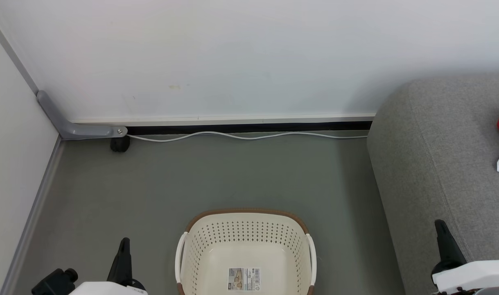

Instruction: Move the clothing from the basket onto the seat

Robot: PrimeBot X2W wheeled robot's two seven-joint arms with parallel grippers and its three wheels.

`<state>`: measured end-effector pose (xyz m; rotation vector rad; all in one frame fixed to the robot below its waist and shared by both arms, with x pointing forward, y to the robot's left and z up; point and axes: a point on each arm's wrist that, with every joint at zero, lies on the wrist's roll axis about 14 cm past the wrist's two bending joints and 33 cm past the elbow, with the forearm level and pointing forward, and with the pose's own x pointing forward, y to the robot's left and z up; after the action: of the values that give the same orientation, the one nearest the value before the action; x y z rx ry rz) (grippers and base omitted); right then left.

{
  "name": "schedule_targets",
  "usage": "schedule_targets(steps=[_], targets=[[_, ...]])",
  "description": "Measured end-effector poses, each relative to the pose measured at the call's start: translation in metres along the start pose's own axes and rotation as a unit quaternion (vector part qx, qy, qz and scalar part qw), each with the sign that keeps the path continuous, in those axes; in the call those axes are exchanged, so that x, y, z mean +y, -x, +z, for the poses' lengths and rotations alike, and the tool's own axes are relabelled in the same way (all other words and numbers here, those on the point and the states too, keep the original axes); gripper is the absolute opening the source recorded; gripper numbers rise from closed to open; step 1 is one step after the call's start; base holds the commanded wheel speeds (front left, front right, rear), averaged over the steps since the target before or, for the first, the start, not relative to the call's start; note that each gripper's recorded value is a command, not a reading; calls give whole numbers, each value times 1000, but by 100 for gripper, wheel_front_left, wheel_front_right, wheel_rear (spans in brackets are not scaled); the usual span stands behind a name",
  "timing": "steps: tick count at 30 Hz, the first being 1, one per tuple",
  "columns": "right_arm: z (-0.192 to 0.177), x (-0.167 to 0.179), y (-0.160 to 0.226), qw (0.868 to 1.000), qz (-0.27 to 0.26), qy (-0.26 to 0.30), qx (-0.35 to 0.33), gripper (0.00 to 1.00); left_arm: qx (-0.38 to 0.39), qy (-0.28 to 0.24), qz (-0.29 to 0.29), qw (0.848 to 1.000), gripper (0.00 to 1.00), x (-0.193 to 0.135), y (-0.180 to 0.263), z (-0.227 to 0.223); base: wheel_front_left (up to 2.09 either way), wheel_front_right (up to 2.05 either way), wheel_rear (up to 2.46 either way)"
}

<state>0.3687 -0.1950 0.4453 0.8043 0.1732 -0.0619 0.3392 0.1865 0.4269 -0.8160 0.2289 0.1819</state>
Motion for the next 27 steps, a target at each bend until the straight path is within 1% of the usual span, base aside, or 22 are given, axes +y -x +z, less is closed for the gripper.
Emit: schedule_targets(steps=[11, 21, 27], targets=[[4, -1, 1, 998, -6, -60, -5, 0, 4, 59, -10, 998, 0, -6, -4, 4, 0, 0, 0], [7, 2, 0, 993, -5, -116, -11, 0, 9, 110, -14, 994, 0, -7, -6, 6, 0, 0, 0], [12, 4, -1, 989, -2, -150, -16, 0, 8, 142, -26, 989, 0, -13, -9, 11, 0, 0, 0]])
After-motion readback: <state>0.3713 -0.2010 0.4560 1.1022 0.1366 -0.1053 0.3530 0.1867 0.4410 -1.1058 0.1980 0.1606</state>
